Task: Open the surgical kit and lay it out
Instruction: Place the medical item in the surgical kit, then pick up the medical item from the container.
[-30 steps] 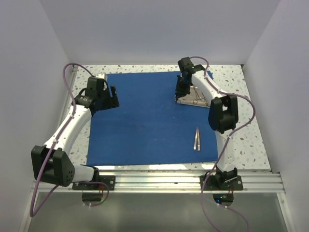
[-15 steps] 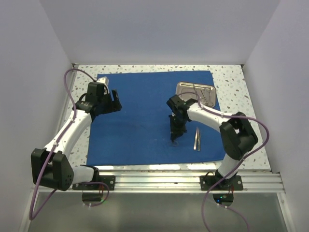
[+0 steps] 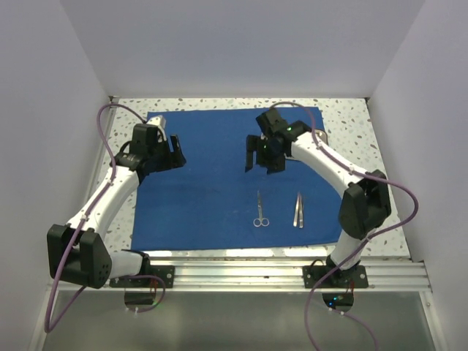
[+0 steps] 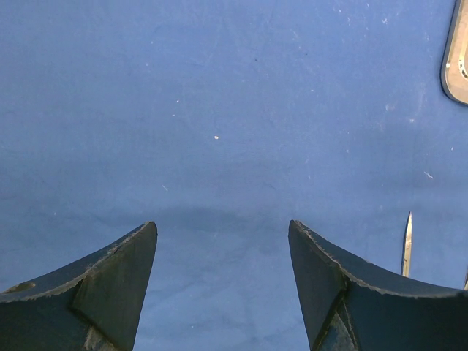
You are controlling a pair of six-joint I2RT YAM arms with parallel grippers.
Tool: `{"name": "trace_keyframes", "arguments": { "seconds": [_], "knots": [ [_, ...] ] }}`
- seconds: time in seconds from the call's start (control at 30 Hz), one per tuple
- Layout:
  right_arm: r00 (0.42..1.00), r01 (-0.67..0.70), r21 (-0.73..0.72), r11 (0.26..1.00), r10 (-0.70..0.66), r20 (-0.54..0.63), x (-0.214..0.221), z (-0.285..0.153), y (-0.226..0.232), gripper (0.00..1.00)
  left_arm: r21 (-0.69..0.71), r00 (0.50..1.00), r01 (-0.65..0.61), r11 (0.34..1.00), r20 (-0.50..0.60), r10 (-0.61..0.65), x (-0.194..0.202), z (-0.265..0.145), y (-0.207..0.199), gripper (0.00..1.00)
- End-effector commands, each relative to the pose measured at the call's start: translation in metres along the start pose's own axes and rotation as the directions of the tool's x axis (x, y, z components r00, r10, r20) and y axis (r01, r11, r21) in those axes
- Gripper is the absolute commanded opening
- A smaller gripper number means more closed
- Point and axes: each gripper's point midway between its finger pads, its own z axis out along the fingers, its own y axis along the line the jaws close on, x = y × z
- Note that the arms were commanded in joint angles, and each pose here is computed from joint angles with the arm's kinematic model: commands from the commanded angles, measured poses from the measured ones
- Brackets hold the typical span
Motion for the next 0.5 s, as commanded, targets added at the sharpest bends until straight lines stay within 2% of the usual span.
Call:
{"name": "trace_keyframes", "arguments": {
  "seconds": [0.0,0.13,0.2,0.23,0.27,0.37,0.4,0.47],
  "knots": [
    [0.996,-0.063,0.113,0.992,0.055,0.077,-0.055,-0.014,-0.054,0.79,0.021,0.999,0.002,1.000,0.052,-0.003,-0.016,-0.003,-0.005,0.76],
    [0.986,-0.128,0.162,0.978,0.109,0.125,-0.107,-0.008,-0.097,0.76,0.007,0.999,0.003,1.000,0.051,-0.003,-0.020,-0.002,-0.005,0.76],
    [0.987,-0.145,0.213,0.966,0.127,0.099,-0.119,0.010,-0.122,0.74,-0.001,0.999,0.004,1.000,0.051,-0.004,-0.022,-0.002,-0.004,0.76],
    [0.983,-0.152,0.206,0.967,0.127,0.132,-0.136,0.007,-0.122,0.73,-0.007,0.999,0.004,1.000,0.045,-0.004,-0.022,-0.001,-0.003,0.76],
    [0.986,-0.150,0.228,0.962,0.129,0.101,-0.139,0.027,-0.131,0.73,-0.015,0.999,0.006,1.000,0.041,-0.006,-0.022,0.000,-0.002,0.76],
    [0.981,-0.162,0.233,0.959,0.131,0.144,-0.170,0.035,-0.137,0.72,-0.027,0.999,0.008,1.000,0.036,-0.008,-0.025,0.001,-0.001,0.76],
    [0.984,-0.162,0.262,0.951,0.137,0.110,-0.169,0.056,-0.146,0.71,-0.029,0.999,0.010,1.000,0.038,-0.009,-0.028,0.001,-0.002,0.76],
    [0.978,-0.173,0.251,0.952,0.136,0.157,-0.194,0.056,-0.144,0.71,-0.045,1.000,0.011,0.999,0.027,-0.010,-0.027,0.004,0.000,0.76]
  ]
}}
